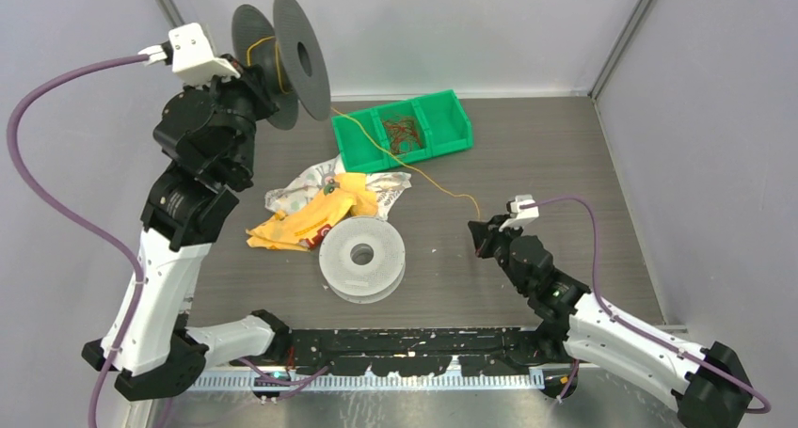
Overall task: Wrap the cables
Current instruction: Wrap the cable around the cable reel.
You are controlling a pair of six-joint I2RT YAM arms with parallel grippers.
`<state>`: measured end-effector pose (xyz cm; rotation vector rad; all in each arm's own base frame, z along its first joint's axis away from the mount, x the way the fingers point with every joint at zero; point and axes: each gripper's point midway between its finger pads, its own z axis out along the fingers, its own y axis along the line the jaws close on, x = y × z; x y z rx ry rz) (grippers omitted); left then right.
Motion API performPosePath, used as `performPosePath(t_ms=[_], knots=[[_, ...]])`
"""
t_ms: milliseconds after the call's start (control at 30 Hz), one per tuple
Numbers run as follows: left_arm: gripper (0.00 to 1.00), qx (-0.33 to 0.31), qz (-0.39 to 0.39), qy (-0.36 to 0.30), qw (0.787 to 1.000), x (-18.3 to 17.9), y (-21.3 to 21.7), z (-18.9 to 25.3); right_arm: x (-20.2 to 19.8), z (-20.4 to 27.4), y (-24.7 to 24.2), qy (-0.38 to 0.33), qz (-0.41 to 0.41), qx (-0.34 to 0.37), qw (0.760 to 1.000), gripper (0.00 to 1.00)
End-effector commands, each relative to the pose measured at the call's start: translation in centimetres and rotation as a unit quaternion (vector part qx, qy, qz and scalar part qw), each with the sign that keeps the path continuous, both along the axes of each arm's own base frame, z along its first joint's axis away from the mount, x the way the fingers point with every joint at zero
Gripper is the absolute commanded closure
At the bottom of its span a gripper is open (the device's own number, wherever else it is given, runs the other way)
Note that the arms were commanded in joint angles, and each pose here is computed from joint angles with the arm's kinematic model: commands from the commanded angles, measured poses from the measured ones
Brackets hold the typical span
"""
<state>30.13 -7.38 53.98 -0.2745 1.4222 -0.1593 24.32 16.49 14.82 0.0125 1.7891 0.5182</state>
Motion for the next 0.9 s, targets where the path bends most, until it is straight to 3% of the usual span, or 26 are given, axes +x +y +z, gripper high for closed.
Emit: performPosePath(t_ms=[0,200,333,400,600,867], knots=[[0.99,-0.044,0.031,-0.086,0.995,-2.9,3.0,5.7,-0.5,1.0,0.8,-0.004,0.029,0.008,1.000,0.99],[0.99,-0.033,-0.004,-0.028,0.999,0.1,-0.2,2.8,-3.7,2.4,5.6,0.041,0.207,-0.040,0.977,1.00],[0.99,-0.037,0.018,0.025,0.999,3.3,-1.6,-1.2,-7.7,3.6,8.2,0.094,0.335,-0.090,0.933,0.99],[1.00,-0.025,0.027,0.045,0.998,5.1,-2.5,-3.2,-9.5,6.2,8.9,0.084,0.390,-0.109,0.911,0.99],[0.99,0.034,0.029,0.108,0.993,9.0,-5.6,-8.9,-12.2,16.0,9.0,0.001,0.473,-0.159,0.867,0.99],[0.99,0.108,-0.012,0.159,0.981,10.3,-8.6,-14.3,-10.7,29.9,7.8,-0.204,0.423,-0.161,0.868,1.00]])
